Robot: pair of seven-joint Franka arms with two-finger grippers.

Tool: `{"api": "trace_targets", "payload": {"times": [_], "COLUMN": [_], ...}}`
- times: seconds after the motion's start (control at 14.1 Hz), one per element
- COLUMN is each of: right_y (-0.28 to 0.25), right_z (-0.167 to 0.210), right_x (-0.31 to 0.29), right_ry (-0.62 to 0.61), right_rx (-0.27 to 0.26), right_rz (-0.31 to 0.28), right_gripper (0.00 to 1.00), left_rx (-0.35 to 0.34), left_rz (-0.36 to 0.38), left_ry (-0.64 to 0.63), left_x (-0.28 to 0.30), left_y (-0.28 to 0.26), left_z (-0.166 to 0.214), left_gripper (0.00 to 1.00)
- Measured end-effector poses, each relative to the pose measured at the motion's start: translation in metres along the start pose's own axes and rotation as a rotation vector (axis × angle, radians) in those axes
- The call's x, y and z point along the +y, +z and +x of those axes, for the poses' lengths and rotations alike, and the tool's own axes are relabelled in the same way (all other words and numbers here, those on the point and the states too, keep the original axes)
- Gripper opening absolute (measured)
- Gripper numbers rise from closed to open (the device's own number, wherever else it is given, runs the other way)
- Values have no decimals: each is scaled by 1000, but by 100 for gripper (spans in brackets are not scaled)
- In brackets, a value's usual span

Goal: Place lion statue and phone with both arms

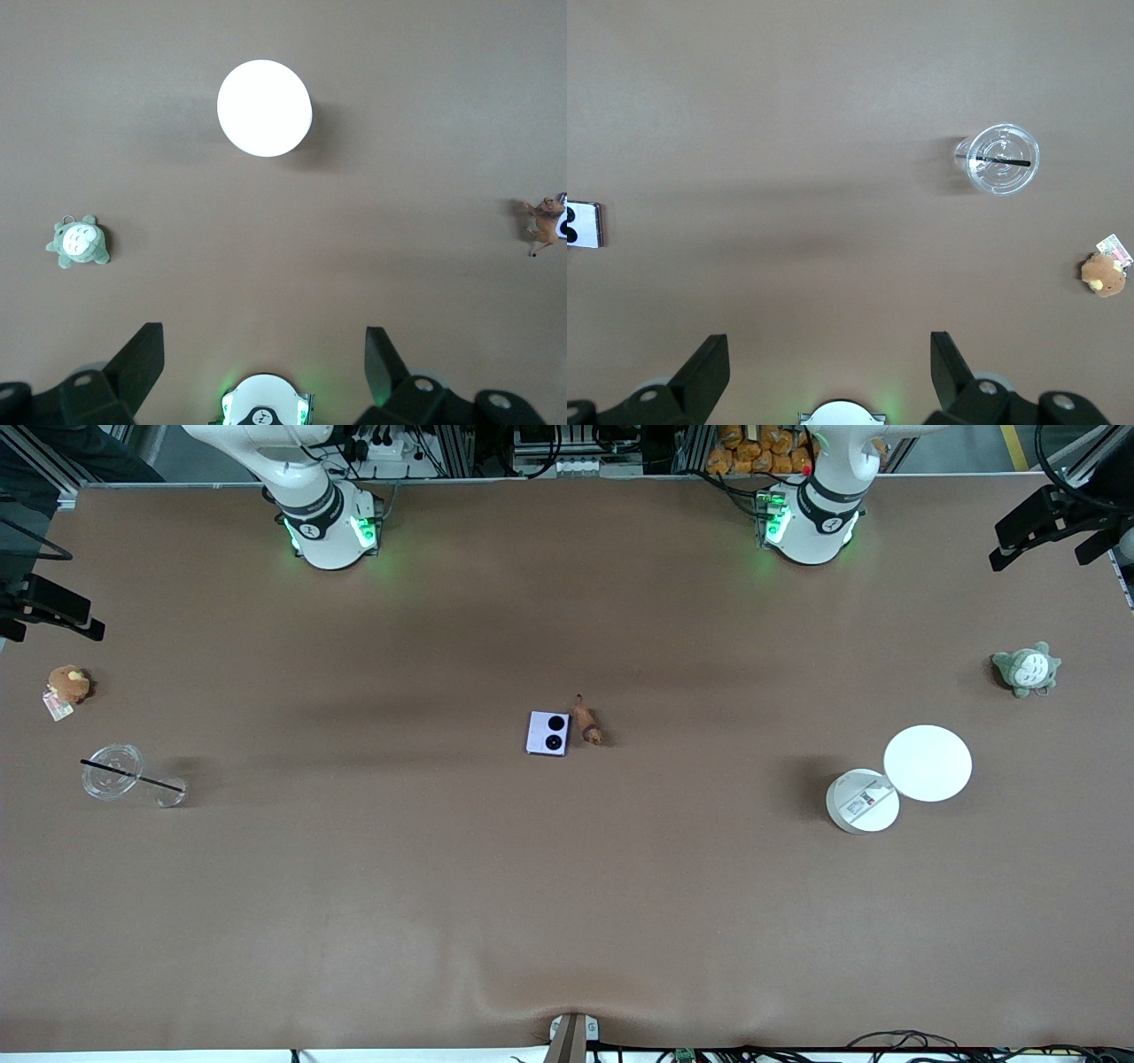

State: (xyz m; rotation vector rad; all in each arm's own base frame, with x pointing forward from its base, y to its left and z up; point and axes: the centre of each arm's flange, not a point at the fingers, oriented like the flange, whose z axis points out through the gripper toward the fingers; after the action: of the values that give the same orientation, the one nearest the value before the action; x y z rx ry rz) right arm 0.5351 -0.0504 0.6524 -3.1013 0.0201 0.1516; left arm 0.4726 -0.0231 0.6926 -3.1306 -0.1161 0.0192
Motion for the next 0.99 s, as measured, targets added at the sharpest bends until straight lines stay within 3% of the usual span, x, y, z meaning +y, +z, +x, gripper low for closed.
{"api": "trace_targets", "payload": {"times": [0.64,0.99], "right_y": [-3,5], "right_z": [1,7], "right_x": [-17,-18], "right_ry": [-32,-34], "right_rx": [6,-5], "right_rz": [-3,-4], "right_gripper": [100,100], "left_rx": [5,-28], "left_rz": [-3,1], "left_ry": [-2,0], "left_x": [0,1], "left_y": [-1,2], "left_z": [18,14], "left_gripper": [100,100]}}
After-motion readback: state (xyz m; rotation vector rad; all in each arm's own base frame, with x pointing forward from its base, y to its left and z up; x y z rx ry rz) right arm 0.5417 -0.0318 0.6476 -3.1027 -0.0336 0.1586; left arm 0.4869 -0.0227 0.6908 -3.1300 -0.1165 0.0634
